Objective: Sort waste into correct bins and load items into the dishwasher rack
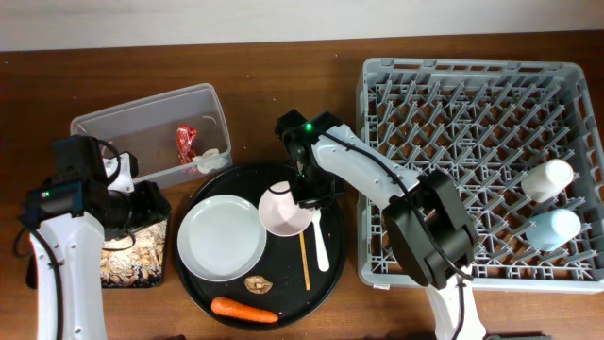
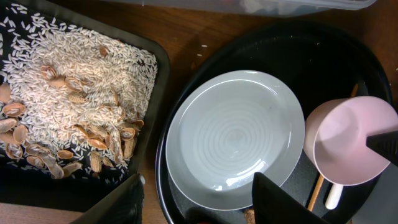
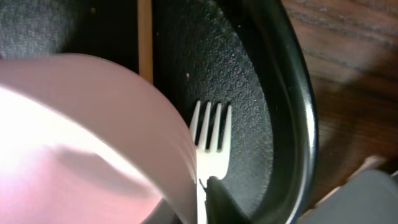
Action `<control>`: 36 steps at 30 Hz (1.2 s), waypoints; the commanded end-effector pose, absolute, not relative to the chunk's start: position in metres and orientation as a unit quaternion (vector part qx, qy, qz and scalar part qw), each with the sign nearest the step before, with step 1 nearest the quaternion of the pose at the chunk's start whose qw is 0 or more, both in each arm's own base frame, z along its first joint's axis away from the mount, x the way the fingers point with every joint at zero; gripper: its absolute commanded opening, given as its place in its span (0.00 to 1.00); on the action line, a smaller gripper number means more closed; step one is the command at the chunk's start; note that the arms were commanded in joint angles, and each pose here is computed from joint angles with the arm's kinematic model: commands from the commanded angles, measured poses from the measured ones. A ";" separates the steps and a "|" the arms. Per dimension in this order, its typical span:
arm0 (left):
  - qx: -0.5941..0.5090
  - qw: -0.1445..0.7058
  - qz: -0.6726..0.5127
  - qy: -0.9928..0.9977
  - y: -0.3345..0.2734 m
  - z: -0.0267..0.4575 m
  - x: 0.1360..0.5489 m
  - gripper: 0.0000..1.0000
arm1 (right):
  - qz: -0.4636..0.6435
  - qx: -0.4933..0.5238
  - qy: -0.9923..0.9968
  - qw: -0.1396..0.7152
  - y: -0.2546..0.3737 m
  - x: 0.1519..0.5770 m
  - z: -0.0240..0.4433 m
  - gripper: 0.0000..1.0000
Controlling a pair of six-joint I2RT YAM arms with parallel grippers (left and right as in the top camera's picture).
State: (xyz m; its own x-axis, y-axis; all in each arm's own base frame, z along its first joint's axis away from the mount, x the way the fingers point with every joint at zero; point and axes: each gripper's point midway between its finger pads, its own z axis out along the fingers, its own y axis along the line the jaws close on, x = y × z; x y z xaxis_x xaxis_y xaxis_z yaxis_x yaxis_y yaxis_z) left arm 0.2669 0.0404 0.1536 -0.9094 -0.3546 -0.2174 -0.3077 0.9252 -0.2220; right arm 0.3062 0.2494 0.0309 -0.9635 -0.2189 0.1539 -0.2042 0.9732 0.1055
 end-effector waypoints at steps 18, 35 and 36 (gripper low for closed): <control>-0.175 0.130 -0.097 0.971 0.039 0.154 0.266 0.56 | 0.077 -0.060 -0.975 -0.199 0.036 0.361 0.289 0.04; -0.180 0.130 -0.100 0.970 0.039 0.154 0.267 0.57 | 0.349 -0.369 -0.808 -0.299 -0.177 0.356 0.346 0.04; -0.180 0.130 -0.100 0.970 0.039 0.154 0.267 0.56 | 0.361 -0.374 -0.799 -0.304 -0.182 0.359 0.347 0.04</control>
